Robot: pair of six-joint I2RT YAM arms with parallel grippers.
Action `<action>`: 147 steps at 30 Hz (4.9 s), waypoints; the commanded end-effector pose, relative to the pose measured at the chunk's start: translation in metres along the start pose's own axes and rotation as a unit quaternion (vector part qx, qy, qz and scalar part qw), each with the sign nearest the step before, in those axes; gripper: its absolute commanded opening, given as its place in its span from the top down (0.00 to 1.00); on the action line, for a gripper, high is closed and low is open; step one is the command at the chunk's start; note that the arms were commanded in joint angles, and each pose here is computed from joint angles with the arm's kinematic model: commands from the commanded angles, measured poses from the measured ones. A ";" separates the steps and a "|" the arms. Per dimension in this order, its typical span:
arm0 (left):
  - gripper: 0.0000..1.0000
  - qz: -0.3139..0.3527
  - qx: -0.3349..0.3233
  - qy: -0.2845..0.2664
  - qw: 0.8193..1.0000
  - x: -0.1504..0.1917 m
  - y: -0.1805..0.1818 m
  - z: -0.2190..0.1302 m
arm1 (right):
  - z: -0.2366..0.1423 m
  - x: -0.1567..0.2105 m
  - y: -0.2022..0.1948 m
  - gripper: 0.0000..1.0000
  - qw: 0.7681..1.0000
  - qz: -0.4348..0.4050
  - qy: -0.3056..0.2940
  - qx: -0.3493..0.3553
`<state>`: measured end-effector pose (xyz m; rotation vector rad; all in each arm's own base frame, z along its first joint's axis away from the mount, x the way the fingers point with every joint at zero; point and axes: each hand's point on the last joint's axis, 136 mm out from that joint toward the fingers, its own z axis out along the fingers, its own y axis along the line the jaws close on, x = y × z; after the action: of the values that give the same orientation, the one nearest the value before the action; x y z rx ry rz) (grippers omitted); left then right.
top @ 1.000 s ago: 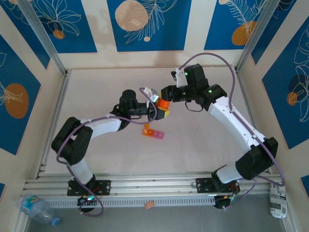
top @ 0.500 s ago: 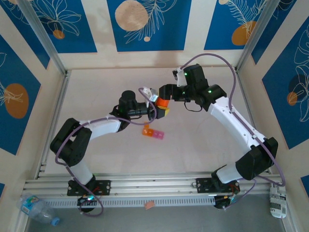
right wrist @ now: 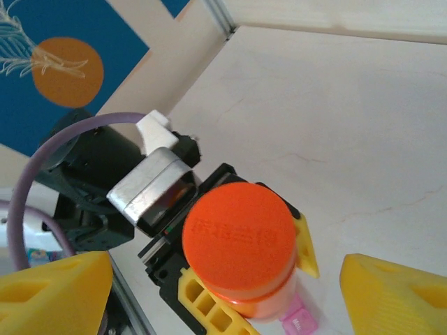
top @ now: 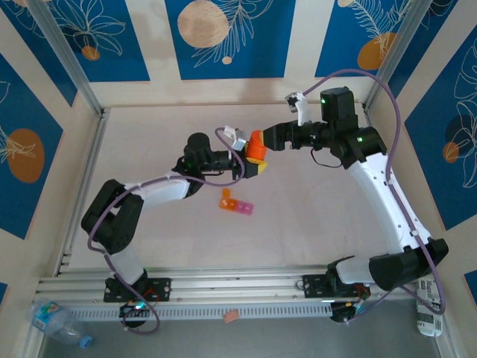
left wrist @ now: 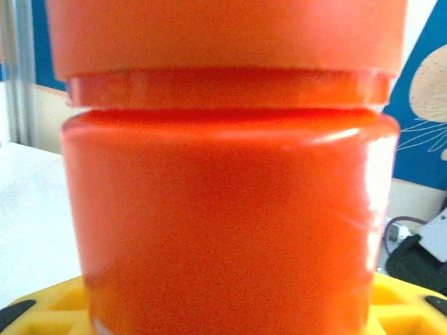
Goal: Sort the pills into containers
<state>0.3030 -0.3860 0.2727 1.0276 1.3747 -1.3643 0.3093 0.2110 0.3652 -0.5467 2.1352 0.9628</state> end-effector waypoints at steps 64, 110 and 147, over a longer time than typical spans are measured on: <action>1.00 0.001 0.054 0.004 0.999 -0.015 -0.016 0.002 | 0.012 0.028 -0.005 0.14 0.999 0.006 0.035 -0.030; 0.06 0.014 -0.002 0.004 1.000 0.002 -0.005 -0.012 | 0.052 0.049 -0.049 0.47 0.997 0.073 0.000 0.038; 0.00 -0.010 -0.398 -0.005 0.917 -0.013 0.073 -0.145 | 0.150 0.240 0.010 0.21 0.964 -0.013 0.263 0.040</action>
<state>0.3582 -0.2660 0.2667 0.5269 1.6320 -0.8487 0.2197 0.3011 0.1324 -0.7631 2.6166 0.8308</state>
